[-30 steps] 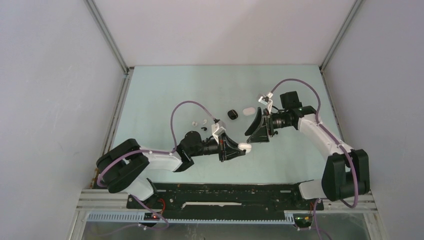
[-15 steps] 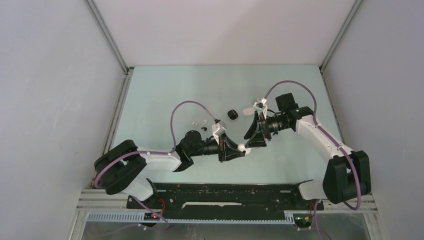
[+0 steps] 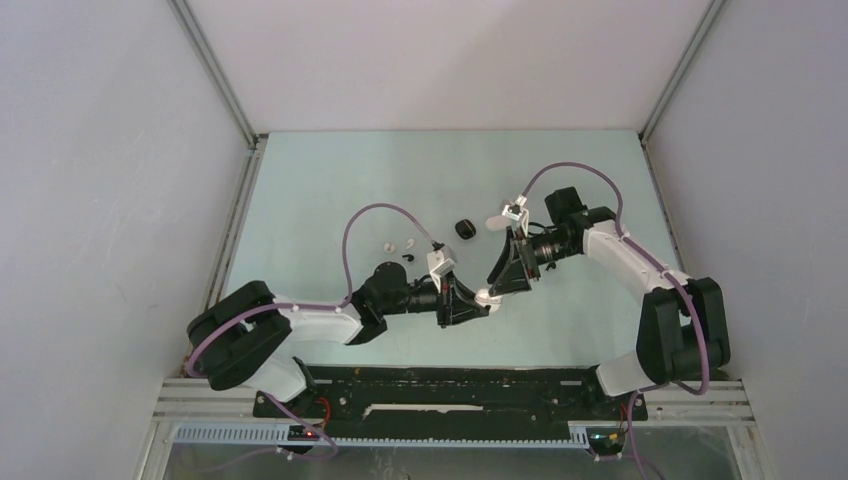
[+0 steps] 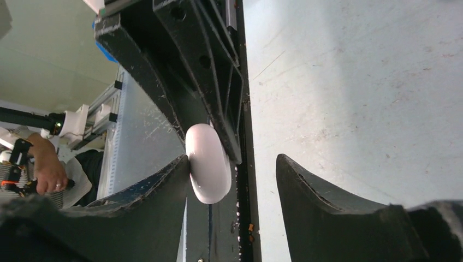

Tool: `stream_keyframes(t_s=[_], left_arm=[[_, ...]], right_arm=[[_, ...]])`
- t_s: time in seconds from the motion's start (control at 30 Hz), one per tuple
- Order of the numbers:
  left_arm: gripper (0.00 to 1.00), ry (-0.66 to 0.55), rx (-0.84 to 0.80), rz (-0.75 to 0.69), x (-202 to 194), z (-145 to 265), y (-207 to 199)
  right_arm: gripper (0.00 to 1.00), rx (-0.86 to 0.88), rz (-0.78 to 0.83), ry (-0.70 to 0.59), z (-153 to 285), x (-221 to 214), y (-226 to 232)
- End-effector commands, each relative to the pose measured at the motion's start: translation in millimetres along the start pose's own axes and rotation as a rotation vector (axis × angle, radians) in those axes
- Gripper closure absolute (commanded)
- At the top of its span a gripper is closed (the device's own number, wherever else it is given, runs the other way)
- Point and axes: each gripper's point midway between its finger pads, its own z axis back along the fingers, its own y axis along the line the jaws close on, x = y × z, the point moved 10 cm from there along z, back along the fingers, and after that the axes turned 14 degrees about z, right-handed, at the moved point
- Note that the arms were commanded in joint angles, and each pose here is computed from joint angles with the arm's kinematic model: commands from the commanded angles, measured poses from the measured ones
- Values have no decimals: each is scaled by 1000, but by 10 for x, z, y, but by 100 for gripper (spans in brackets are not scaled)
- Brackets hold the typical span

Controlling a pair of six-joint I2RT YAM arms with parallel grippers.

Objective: Insert the wireless bluetooth earbuds into the charging case
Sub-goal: Open the charging case.

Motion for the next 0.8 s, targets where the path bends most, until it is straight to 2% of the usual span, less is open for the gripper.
stream_keyframes(t_s=[0.0, 0.43, 0.53, 0.67, 0.77], left_arm=[[100, -45, -105, -96, 176, -72, -210], [100, -37, -104, -84, 129, -89, -177], [100, -34, -103, -73, 102, -83, -165], [100, -53, -129, -39, 91, -85, -184], [100, -68, -141, -29, 120, -83, -218]], right_arm=[[40, -10, 21, -34, 83, 117, -110], [40, -18, 17, -53, 132, 134, -112], [39, -19, 22, -95, 225, 238, -80], [37, -6, 51, -257, 537, 574, 127], [37, -92, 160, -243, 729, 652, 226]])
